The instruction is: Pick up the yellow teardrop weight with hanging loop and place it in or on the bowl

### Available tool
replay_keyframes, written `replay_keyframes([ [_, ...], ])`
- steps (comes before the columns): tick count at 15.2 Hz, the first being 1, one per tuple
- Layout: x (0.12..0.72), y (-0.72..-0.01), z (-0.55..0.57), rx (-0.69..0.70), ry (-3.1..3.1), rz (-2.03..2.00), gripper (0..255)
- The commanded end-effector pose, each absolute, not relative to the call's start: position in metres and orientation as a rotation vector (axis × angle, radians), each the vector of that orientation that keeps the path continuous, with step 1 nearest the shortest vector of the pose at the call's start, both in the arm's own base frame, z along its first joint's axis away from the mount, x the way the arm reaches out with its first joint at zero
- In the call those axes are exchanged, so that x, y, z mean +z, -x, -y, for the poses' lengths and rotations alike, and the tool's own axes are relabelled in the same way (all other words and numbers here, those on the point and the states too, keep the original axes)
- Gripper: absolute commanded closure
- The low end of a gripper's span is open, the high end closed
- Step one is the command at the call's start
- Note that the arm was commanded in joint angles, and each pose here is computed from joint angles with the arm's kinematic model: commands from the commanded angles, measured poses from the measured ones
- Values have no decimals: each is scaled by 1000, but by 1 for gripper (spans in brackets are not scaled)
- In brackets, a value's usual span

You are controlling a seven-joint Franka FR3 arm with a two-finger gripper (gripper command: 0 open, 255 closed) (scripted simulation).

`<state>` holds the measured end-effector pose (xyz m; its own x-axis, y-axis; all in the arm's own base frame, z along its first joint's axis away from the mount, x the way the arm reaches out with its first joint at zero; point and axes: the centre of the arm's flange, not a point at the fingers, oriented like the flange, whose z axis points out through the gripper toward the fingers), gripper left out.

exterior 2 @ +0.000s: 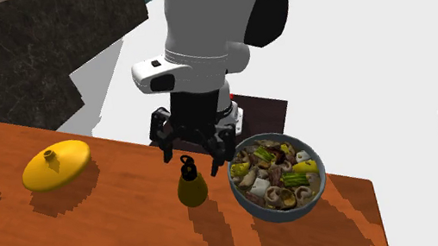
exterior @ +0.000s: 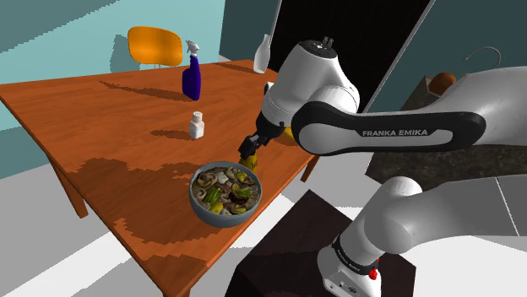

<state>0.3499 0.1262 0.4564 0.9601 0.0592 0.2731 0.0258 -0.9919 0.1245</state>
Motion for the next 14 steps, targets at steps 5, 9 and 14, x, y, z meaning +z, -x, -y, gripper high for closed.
replay_keyframes([
  [5,456,-350,-126,422,-2991,-65,255],
  [9,456,-350,-126,422,-2991,-65,255],
  [14,478,-350,-126,422,-2991,-65,255],
])
